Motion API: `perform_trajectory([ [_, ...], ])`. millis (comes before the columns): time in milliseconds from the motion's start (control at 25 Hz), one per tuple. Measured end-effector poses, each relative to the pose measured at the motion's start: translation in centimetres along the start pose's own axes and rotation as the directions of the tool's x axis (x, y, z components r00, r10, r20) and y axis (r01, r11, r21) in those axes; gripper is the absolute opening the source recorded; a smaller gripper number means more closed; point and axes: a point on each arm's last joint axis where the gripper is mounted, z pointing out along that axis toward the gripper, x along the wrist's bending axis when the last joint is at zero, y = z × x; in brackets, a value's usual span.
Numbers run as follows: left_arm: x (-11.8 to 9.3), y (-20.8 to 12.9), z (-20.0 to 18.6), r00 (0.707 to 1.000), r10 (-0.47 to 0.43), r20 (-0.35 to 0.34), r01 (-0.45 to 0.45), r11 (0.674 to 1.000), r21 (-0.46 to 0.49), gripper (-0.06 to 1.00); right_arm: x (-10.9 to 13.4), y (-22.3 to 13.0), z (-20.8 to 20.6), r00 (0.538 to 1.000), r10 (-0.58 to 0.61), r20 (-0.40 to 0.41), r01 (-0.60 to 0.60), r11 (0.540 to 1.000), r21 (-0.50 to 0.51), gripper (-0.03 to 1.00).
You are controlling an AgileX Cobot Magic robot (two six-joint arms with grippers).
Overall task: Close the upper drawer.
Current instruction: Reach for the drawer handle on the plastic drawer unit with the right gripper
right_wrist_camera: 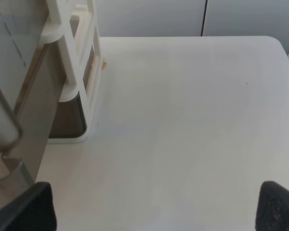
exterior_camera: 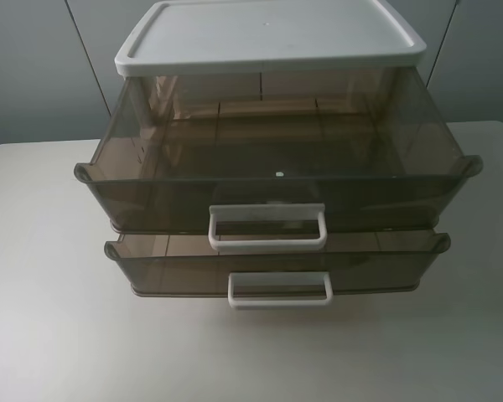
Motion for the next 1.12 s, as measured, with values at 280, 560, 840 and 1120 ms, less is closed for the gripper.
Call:
perform_trajectory([
  [280, 0.0, 0.0, 0.0, 1.0, 0.0, 0.0, 0.0, 1.0, 0.0, 0.74, 0.0, 0.0, 0.0, 1.0, 0.0, 0.0, 0.0, 1.0, 0.0, 0.63],
  [560, 0.0, 0.0, 0.0, 1.0, 0.0, 0.0, 0.0, 1.0, 0.0, 0.74, 0.0, 0.0, 0.0, 1.0, 0.0, 0.0, 0.0, 1.0, 0.0, 0.63],
  [840, 0.0, 0.0, 0.0, 1.0, 0.0, 0.0, 0.0, 1.0, 0.0, 0.74, 0.0, 0.0, 0.0, 1.0, 0.0, 0.0, 0.0, 1.0, 0.0, 0.63],
  [1120, 0.0, 0.0, 0.0, 1.0, 0.0, 0.0, 0.0, 1.0, 0.0, 0.74, 0.0, 0.0, 0.0, 1.0, 0.0, 0.0, 0.0, 1.0, 0.0, 0.63],
])
